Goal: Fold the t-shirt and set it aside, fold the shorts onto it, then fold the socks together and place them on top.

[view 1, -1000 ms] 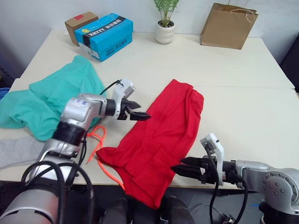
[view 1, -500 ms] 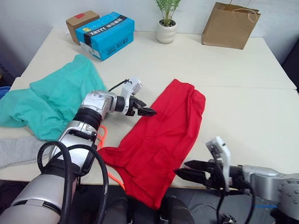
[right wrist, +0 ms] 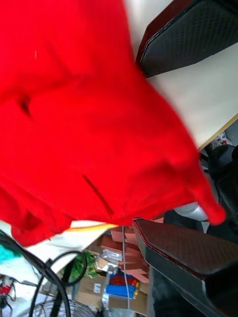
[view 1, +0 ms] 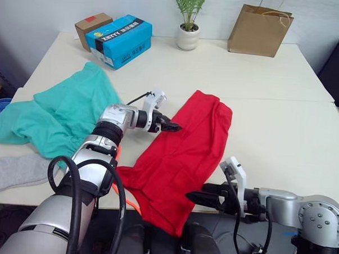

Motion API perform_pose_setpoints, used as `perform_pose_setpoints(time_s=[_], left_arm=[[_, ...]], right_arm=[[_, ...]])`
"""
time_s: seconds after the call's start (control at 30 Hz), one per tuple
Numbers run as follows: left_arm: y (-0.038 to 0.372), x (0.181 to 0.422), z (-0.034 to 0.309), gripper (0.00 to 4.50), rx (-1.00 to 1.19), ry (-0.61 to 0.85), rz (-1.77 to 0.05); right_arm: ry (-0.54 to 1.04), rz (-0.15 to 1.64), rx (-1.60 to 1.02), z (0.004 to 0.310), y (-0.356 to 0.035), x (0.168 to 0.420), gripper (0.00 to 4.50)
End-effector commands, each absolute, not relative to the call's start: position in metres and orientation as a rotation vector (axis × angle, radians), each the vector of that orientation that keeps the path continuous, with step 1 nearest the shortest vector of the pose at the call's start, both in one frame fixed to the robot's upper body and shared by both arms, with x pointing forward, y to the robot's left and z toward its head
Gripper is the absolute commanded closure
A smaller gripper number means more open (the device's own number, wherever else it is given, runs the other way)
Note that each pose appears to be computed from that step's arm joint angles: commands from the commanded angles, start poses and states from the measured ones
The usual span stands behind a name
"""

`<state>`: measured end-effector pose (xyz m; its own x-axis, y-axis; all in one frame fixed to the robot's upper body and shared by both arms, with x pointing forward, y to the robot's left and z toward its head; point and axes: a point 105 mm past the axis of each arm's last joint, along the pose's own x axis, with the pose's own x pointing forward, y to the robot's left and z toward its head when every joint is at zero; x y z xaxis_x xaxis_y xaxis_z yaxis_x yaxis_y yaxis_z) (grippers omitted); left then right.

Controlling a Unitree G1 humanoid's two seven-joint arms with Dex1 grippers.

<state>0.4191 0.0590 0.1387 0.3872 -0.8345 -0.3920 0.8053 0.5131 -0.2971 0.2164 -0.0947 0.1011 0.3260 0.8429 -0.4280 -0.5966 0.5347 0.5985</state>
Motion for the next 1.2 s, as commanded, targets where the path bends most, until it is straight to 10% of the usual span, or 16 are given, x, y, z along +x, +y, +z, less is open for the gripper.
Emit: perform_pose_setpoints(time_s=[0.03, 0.27, 0.37, 0.83, 1.2], left_arm=[[0.054, 0.417, 0.136, 1.95, -0.058, 0.557, -1.061], [0.056, 0.419, 0.125, 4.28, 0.020, 0.563, -1.033], [0.058, 0.421, 0.121, 4.50, 0.032, 0.537, -1.007], [0.094, 0.435, 0.136, 4.50, -0.037, 0.360, -0.772], [0.107, 0.395, 0.154, 4.50, -0.070, 0.305, -0.659]], right_arm=[[0.829, 1.003, 0.367, 0.093, -0.085, 0.212, 0.94], [0.827, 1.004, 0.322, 0.091, -0.087, 0.216, 3.50], [0.816, 1.011, 0.311, 0.092, -0.089, 0.215, 4.46], [0.790, 0.955, 0.168, 0.115, -0.150, 0.242, 4.46], [0.746, 0.963, 0.041, 0.116, -0.177, 0.296, 4.46]])
